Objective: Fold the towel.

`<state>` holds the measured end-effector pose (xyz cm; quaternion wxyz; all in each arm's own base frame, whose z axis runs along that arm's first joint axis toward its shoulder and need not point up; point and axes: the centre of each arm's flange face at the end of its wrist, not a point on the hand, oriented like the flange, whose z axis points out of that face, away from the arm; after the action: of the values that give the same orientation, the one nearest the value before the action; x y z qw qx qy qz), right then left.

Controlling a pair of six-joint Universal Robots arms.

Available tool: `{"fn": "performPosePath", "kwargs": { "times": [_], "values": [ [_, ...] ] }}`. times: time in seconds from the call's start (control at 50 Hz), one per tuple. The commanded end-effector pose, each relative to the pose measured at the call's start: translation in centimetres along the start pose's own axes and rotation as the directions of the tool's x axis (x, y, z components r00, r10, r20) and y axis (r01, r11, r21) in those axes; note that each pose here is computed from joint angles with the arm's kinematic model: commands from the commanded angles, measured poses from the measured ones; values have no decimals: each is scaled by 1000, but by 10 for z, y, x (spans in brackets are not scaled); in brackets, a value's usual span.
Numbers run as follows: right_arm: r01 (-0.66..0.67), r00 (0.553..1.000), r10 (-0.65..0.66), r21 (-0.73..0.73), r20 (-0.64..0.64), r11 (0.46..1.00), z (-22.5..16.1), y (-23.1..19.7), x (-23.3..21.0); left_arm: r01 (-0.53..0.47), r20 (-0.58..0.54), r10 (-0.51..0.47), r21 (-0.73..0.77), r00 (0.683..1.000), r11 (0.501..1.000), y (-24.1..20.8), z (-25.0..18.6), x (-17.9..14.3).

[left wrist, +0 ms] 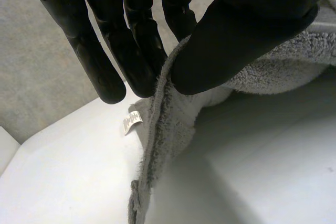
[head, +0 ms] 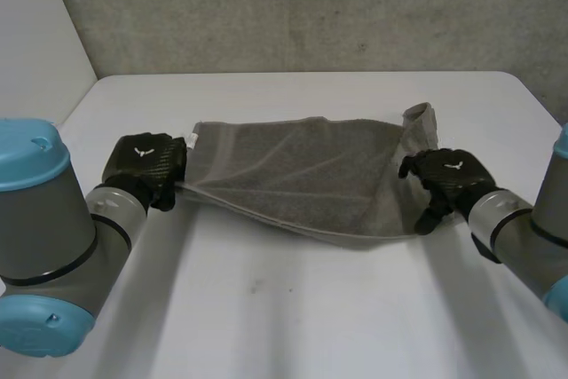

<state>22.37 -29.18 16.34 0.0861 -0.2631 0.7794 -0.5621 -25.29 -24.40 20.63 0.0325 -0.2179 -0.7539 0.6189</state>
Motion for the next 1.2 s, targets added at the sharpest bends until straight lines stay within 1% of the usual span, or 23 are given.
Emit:
{"fn": "performPosePath", "kwargs": {
  "times": [0.02, 0.1, 0.14, 0.16, 0.18, 0.2, 0.24, 0.26, 0.3, 0.36, 0.46, 0.56, 0.66, 0.76, 1.2],
  "values": [
    [-19, 996, 18, -20, -88, 1000, 16, 2, 44, 12, 29, -12, 26, 1000, 1000, -10, 0, -10],
    [4, 995, -8, -39, -103, 999, 19, 2, 57, 14, 39, -16, 37, 999, 999, -14, -3, -14],
    [79, 992, -87, -93, -93, 993, 23, 8, 67, 13, 40, -15, 36, 999, 999, -13, -3, -15],
    [79, 992, -88, -93, -93, 993, 23, 8, 67, 13, 40, -15, 36, 999, 999, -13, -3, -15],
    [123, 988, -133, -114, -82, 986, 24, 10, 70, 16, 44, -17, 33, 999, 999, -12, -3, -16],
    [124, 988, -134, -114, -82, 986, 24, 10, 70, 17, 49, -18, 32, 999, 999, -12, -2, -17],
    [216, 973, -225, -158, -43, 964, 25, 17, 75, 18, 54, -19, 30, 998, 999, -11, -1, -19],
    [216, 973, -225, -158, -42, 963, 25, 17, 75, 18, 57, -20, 27, 998, 999, -11, -1, -20],
    [280, 958, -286, -158, -11, 947, 27, 20, 76, 19, 60, -20, 27, 998, 999, -11, -1, -21],
    [290, 956, -292, -150, 11, 945, 28, 23, 75, 20, 64, -21, 24, 998, 1000, -10, 0, -22],
    [278, 959, -270, -112, 82, 954, 36, 30, 69, 20, 65, -22, 23, 998, 1000, -10, 1, -23],
    [269, 960, -257, -103, 114, 958, 41, 37, 66, 20, 66, -22, 19, 998, 1000, -8, 1, -23],
    [277, 957, -269, -75, 104, 958, 46, 39, 66, 20, 65, -21, 15, 998, 1000, -7, 1, -23],
    [259, 963, -253, -59, 91, 964, 51, 40, 68, 20, 65, -21, 10, 998, 1000, -6, 2, -23],
    [254, 964, -248, -50, 97, 966, 61, 45, 66, 20, 62, -20, 1, 998, 1000, -1, 2, -22]
  ]
}}
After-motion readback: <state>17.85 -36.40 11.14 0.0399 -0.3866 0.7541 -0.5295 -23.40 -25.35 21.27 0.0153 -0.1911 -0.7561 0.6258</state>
